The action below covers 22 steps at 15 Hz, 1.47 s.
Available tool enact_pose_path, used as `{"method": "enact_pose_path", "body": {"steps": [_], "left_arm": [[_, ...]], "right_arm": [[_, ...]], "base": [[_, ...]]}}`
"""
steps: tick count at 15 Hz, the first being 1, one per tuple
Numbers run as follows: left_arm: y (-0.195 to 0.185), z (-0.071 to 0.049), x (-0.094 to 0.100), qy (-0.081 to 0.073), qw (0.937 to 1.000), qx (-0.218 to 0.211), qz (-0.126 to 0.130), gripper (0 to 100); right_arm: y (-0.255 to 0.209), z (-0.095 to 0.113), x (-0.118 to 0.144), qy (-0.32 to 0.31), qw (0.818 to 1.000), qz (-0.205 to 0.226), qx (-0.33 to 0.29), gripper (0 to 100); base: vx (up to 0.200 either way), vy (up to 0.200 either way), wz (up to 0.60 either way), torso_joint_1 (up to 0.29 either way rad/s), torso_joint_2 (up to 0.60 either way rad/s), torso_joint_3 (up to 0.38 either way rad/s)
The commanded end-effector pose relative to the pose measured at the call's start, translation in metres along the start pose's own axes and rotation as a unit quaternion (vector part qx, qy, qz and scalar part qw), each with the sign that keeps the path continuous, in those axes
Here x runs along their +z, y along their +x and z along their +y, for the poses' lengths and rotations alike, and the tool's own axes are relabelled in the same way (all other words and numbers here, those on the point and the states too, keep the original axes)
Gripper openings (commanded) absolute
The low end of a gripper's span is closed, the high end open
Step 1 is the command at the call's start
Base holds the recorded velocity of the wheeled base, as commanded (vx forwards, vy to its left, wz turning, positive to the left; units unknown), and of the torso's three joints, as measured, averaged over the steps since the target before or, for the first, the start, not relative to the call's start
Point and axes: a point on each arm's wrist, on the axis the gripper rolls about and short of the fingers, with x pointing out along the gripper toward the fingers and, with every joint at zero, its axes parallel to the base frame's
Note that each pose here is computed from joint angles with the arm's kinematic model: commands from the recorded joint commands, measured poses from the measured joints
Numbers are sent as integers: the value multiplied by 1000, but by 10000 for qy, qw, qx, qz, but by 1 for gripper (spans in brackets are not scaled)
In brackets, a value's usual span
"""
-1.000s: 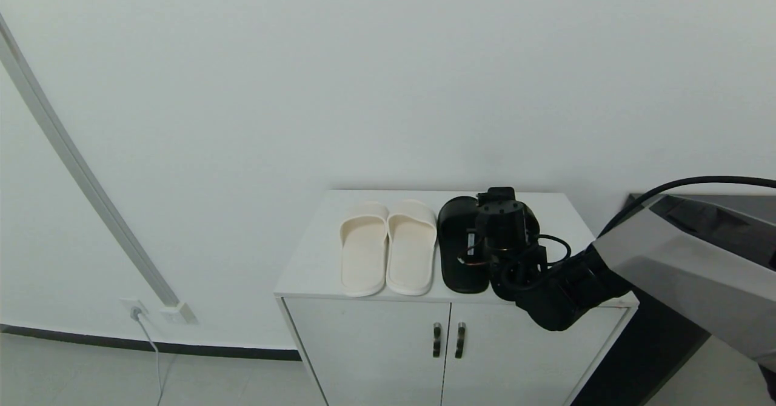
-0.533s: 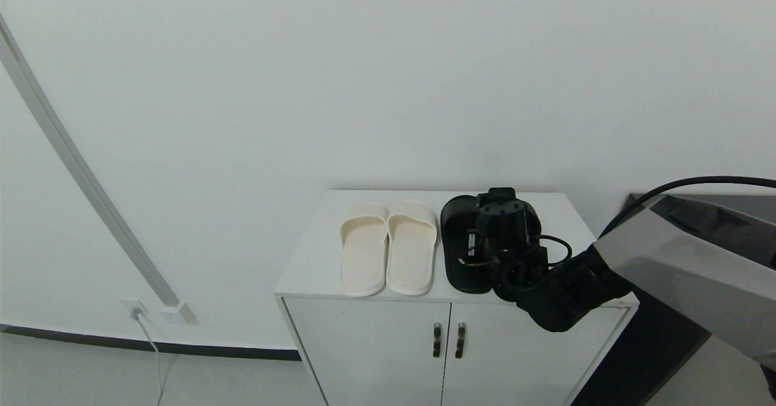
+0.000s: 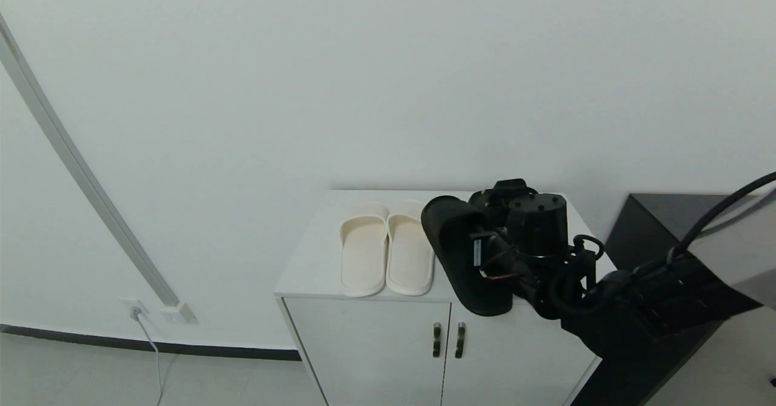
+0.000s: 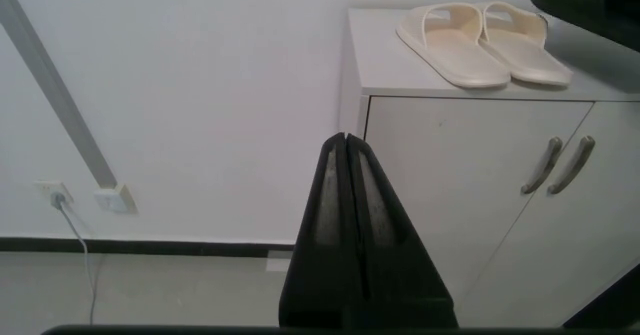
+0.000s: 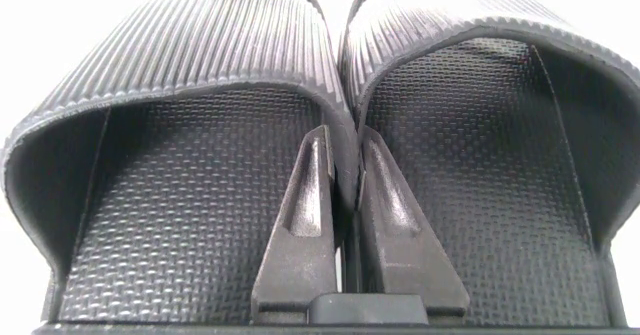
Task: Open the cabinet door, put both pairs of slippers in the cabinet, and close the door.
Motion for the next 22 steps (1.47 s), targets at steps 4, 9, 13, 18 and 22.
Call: {"method": "enact_pose_path", "body": {"steps": [4,9,13,18,22], "left_arm": [[0,0,0,7,10000,-6,-1,0],[0,0,0,-1,10000,-14,-1,0],[0,0,0,-9,10000,-6,-8,0],[0,0,0,-9,10000,-6,-1,0],[0,0,0,-1,10000,-14,-1,0]], "right_arm": [[-104,-17,9,-77,9838,35,1792,0],[-130,-23,-13,-685,9628,25,2613,0],[-134,-25,-17,-704,9599,67,2712,0],[-137,-25,-20,-732,9585,125,2751,0],[-138,-26,-26,-772,9581,233,2749,0]], "base": [[0,0,0,0,0,0],[0,0,0,0,0,0],[0,0,0,0,0,0],[-200,0,0,3,2,1],[-200,0,0,-6,-1,2]]}}
